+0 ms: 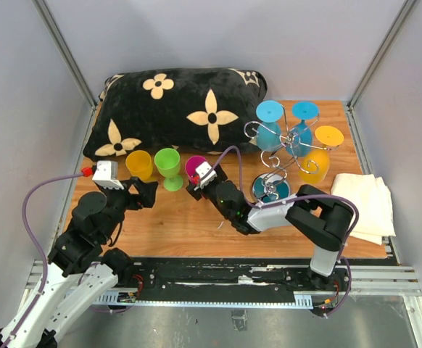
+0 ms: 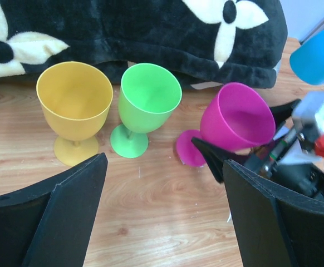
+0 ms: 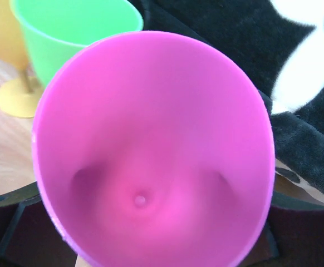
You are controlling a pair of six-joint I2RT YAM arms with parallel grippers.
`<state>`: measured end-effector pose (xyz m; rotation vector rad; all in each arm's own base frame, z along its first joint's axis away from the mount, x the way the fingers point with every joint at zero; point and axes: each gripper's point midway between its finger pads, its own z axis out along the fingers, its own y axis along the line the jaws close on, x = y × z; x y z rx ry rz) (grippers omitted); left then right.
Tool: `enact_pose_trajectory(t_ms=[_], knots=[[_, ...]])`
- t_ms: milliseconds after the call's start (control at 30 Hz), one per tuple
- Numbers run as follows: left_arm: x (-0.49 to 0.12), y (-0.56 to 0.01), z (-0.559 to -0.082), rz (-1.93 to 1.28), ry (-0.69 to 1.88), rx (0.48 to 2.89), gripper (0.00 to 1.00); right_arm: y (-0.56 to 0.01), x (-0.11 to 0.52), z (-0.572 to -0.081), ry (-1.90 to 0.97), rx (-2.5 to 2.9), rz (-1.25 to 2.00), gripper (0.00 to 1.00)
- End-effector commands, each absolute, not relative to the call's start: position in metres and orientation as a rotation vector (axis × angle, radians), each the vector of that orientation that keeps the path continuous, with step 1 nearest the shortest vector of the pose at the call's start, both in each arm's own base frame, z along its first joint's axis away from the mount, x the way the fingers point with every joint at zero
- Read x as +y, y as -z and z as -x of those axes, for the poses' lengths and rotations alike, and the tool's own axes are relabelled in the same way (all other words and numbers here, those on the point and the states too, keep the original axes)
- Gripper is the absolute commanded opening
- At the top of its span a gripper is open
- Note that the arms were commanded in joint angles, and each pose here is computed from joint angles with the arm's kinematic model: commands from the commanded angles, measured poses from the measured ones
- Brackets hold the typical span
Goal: Place the wine glass upside down on the wine glass rack
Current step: Pick up the wine glass at the center of the board.
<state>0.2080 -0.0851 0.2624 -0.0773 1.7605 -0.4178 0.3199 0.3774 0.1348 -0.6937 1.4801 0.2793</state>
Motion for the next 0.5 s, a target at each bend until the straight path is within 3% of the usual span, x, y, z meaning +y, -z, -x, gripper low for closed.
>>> enact_pose_trajectory(t_ms=[0,267,467], knots=[[-0.084,-0.279,-0.205,0.105,0.460,1.700,0.90,-0.172,0.375,-0.291,-0.263,1.363,0.690,0.68],[-0.088,-0.308,-0.185,0.203,0.660,1.607,0.92,-0.189,0.353,-0.229,-0.268,1.323,0.696,0.69],[-0.100,-0.314,-0.172,0.230,0.829,1.568,0.91,-0.233,0.348,-0.187,-0.316,1.220,0.720,0.69]])
